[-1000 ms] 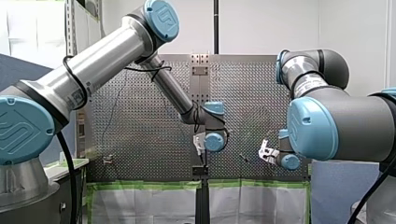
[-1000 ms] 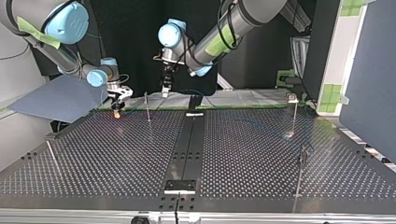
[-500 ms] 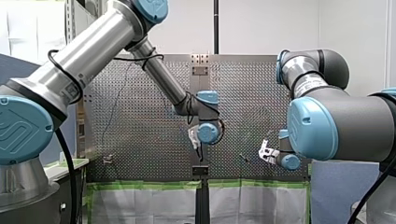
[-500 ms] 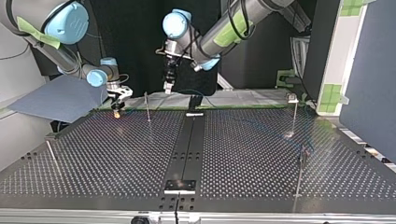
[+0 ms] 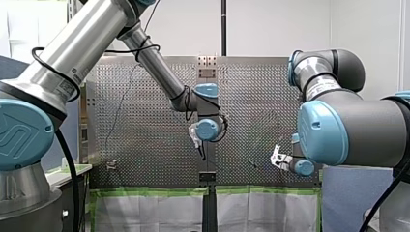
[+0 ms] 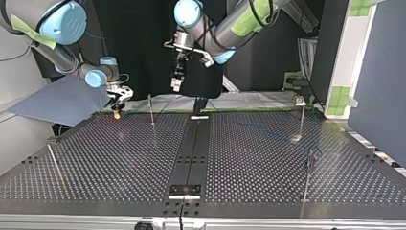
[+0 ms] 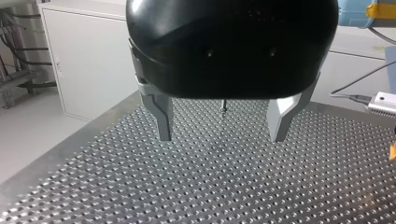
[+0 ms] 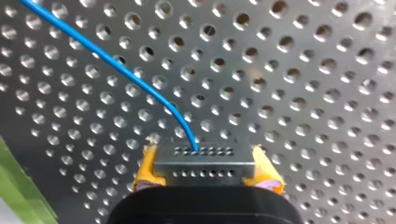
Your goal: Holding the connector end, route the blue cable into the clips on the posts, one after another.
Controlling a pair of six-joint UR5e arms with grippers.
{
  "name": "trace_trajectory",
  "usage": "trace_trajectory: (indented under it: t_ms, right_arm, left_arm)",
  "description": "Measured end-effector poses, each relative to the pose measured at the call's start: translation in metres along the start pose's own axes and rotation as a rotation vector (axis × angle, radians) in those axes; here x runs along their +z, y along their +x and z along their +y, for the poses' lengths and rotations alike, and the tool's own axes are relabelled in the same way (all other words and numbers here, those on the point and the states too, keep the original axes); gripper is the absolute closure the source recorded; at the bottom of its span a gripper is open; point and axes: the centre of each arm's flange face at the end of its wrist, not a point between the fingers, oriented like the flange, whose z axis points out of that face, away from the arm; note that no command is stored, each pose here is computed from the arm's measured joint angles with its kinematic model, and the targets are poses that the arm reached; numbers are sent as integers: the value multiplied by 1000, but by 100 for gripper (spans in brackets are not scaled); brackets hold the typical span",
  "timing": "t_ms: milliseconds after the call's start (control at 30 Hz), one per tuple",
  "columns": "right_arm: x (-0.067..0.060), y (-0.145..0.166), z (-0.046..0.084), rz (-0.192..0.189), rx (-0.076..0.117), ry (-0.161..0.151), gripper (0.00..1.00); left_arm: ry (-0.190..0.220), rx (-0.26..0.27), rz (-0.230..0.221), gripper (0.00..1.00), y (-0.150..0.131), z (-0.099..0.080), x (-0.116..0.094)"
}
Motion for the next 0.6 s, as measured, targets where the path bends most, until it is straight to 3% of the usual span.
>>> trace_trajectory:
  t_ms: [200, 367, 600]
  right_arm:
    - [-11, 19, 1, 14, -3, -14, 100]
    - [-20, 38, -5, 28, -7, -17, 100]
    - [-22, 73, -14, 71, -19, -12, 100]
  left_arm:
    - [1, -1, -1, 0, -14, 4, -15]
    - [1, 1, -2, 0, -27, 9, -29]
    - [3, 4, -4, 0, -44, 16, -49]
